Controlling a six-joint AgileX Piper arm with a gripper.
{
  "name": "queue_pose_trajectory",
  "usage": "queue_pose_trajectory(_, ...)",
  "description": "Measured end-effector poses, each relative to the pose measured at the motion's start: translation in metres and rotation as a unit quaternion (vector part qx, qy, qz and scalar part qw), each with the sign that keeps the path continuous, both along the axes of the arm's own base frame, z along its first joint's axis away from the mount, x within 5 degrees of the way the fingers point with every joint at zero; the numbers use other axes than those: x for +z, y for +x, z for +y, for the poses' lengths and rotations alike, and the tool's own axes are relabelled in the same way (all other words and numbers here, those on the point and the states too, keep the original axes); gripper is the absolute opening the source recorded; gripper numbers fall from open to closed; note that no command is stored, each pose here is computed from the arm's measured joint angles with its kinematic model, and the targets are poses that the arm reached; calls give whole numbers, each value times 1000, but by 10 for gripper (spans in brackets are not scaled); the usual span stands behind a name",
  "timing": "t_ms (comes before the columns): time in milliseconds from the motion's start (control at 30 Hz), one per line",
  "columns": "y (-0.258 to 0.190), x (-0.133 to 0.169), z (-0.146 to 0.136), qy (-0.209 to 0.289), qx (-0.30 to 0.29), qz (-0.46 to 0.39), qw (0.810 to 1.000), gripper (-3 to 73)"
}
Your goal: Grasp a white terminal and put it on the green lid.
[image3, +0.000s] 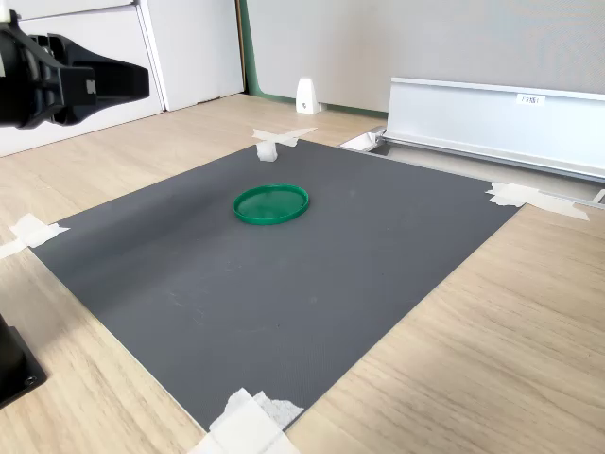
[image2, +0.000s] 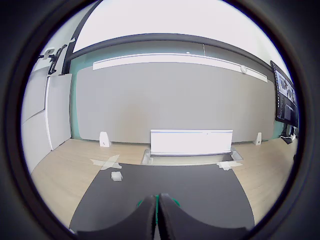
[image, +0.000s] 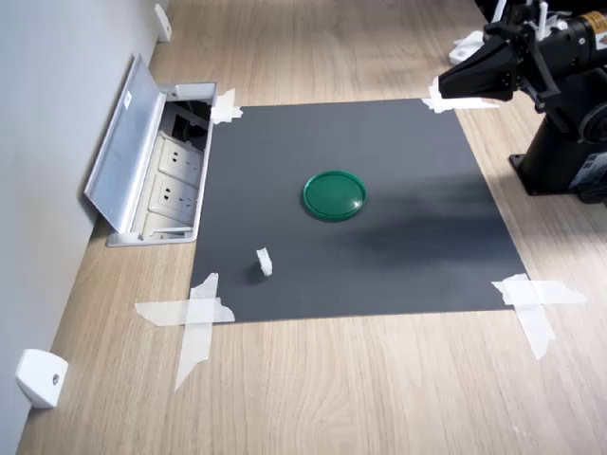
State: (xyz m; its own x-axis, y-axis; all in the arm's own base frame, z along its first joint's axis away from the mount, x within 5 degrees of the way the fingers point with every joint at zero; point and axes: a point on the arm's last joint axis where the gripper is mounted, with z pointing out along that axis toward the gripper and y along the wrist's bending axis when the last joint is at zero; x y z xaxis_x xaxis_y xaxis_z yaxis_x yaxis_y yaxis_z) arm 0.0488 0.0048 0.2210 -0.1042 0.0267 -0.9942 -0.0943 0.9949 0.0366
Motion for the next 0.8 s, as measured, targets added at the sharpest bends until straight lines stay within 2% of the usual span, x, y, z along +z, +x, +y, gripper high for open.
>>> queue_pose_trajectory(200,0,20,2,25,8,47,999,-8)
queue_pose_trajectory(500,24,81,5,26,10,76,997,-8)
queue_pose_trajectory(667,54,122,9,4,15,117,993,-8)
queue_pose_trajectory(800,86,144,12,-46,31,179,982,-8)
